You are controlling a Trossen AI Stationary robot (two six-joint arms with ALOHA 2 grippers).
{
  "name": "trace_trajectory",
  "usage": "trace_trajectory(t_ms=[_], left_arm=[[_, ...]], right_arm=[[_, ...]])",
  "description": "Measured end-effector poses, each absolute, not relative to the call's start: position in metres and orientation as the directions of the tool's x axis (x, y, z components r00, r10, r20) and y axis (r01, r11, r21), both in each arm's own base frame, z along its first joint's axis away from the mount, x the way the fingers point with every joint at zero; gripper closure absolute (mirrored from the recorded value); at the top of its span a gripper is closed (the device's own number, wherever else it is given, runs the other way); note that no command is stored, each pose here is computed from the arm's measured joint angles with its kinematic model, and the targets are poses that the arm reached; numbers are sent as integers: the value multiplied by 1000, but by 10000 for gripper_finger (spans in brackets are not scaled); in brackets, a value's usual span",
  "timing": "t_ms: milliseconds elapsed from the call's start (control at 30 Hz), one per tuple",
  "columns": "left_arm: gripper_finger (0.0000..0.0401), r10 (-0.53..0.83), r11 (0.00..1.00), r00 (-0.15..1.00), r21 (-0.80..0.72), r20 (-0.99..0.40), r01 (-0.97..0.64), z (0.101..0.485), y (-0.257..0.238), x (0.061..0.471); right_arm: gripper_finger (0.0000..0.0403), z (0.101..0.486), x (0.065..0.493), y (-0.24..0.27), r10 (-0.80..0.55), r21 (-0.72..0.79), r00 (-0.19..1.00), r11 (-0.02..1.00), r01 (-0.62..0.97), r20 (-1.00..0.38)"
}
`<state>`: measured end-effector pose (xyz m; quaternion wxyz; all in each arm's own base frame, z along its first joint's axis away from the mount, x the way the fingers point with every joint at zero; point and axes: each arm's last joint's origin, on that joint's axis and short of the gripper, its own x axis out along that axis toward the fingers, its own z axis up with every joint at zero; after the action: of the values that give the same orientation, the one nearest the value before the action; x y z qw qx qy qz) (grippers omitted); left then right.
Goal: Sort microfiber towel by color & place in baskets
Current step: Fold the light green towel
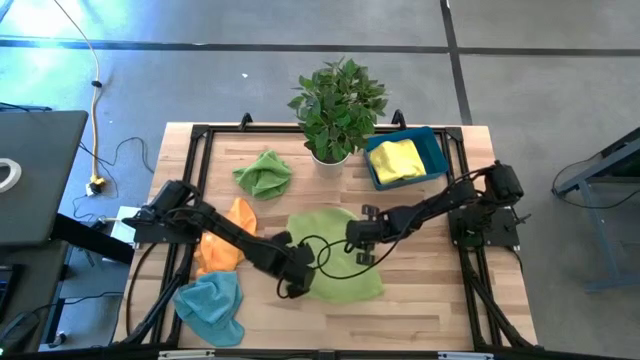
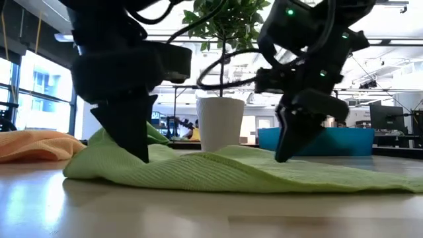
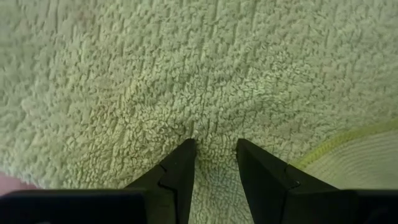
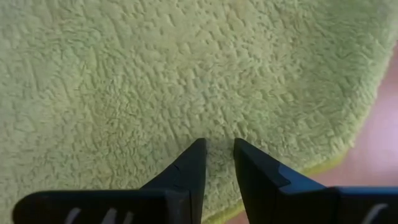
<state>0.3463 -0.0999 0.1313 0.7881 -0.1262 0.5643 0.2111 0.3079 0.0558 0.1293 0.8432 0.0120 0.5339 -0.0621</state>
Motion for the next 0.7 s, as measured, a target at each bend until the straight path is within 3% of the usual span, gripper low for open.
trace_trajectory(t_ms=[200, 400, 700], left_arm=[[291, 216, 924, 264, 110, -940, -366, 131, -79, 352], [291, 254, 919, 249, 153, -935, -363, 131, -56, 356], [291, 129, 907, 239, 17, -962, -420, 133, -56, 356]], right_arm=[[325, 125, 299, 74, -61, 17, 413, 983, 184, -909], [325, 124, 292, 95, -63, 23, 418, 980, 197, -906], [325, 130, 282, 95, -148, -71, 399, 977, 202, -905]])
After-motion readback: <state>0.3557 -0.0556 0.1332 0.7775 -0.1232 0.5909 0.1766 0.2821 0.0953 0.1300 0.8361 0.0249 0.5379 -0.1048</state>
